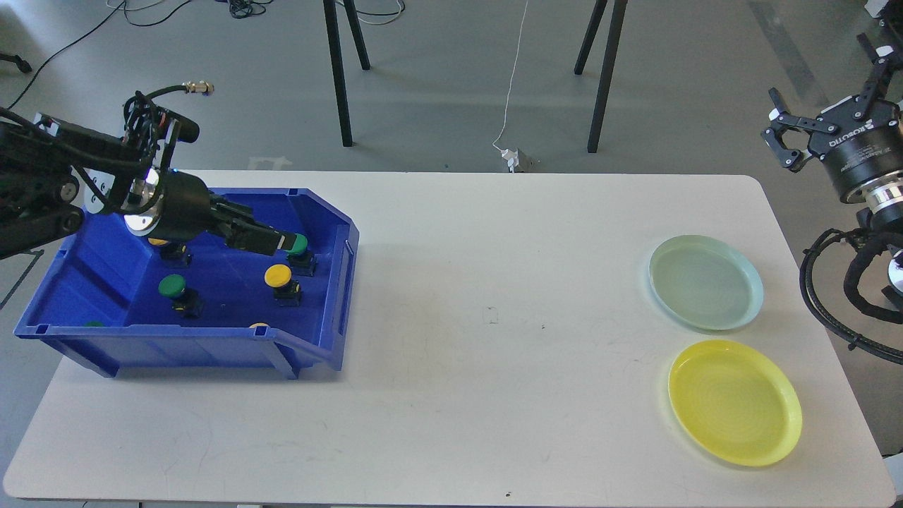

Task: Pass button and place on color plate
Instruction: 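Reach the left gripper down into the blue bin toward a button, then grasp a button in the bin with the left gripper and lift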

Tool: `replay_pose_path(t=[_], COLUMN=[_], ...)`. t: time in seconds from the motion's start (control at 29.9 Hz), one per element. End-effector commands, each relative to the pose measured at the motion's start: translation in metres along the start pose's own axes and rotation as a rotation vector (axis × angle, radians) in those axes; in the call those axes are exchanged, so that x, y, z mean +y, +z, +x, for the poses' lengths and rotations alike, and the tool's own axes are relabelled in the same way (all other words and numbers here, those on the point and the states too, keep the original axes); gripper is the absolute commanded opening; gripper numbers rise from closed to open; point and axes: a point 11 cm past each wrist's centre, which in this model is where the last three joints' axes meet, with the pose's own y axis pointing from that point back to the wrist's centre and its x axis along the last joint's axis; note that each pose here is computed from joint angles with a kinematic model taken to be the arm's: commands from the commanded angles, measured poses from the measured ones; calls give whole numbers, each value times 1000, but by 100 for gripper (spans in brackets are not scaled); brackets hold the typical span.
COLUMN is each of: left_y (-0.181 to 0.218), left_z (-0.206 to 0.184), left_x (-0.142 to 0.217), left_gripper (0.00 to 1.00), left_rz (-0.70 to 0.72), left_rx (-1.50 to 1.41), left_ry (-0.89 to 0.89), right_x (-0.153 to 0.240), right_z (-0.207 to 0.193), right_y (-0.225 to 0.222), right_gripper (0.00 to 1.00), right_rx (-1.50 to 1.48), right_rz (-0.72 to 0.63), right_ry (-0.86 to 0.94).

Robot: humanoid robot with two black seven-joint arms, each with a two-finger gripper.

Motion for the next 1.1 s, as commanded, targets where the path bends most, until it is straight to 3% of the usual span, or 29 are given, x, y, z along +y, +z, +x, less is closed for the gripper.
replay_pose_path(t=[0.0, 0.4, 1.07], left_y=[-2, -16, -20], left_z=[-11, -33, -47], left_x=[-13, -47, -65], left_gripper=[100, 100, 99], left_rz=[2, 49, 63], left_rx=[2, 29, 43], left_ry=[-6, -42, -39], right_x=[2, 2, 14], right_z=[2, 1, 13], right_y=[0, 2, 11], right_gripper=[99, 99, 99], right_rx=[2, -2, -5], right_rz=[-2, -4, -23], right_ry=[4, 4, 35])
